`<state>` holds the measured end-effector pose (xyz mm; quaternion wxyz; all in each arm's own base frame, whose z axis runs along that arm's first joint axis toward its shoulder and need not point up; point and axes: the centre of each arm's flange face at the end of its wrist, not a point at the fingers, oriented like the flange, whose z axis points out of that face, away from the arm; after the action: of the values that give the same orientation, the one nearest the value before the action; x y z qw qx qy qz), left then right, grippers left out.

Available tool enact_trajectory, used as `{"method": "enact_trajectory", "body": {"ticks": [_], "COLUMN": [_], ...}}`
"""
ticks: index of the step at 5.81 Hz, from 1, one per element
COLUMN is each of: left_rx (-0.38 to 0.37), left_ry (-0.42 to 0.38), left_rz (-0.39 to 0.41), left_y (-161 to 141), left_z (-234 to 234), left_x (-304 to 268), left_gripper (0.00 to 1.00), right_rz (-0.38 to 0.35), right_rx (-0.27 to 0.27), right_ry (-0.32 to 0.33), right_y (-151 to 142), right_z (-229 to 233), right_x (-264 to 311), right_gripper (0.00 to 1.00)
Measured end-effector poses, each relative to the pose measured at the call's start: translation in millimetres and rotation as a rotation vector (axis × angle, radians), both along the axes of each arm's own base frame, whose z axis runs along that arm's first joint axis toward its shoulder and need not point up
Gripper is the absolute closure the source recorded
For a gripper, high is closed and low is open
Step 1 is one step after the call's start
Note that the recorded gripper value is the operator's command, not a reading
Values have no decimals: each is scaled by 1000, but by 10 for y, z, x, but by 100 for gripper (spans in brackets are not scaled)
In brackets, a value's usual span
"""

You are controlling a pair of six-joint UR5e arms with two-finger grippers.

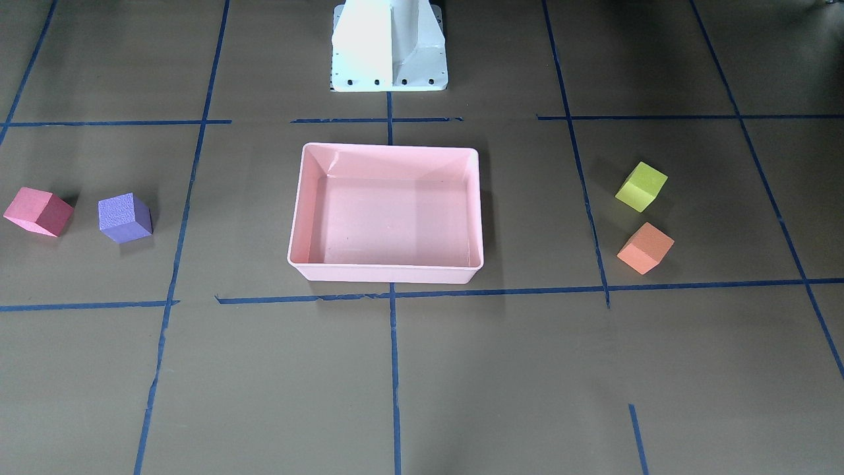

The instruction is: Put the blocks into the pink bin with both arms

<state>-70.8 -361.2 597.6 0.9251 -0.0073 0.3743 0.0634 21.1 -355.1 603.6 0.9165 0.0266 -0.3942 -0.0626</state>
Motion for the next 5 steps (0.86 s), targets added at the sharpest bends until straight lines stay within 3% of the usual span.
{"method": "enact_trajectory", "body": {"ticks": [4, 5], "left_rx": [23, 35], "left_ry": [47, 53], "left_rz": [0, -1], "left_y": [-97, -110], "left_z": [-22, -18], "left_x": [40, 44], "left_gripper": [0, 0], "right_rz": [-42, -108], "right_rx": [16, 73], "right_ry": [-9, 15], "right_y": [-64, -183], "right_z": [-47, -128], "right_x": [-235, -594], "right_gripper": [1, 1]}}
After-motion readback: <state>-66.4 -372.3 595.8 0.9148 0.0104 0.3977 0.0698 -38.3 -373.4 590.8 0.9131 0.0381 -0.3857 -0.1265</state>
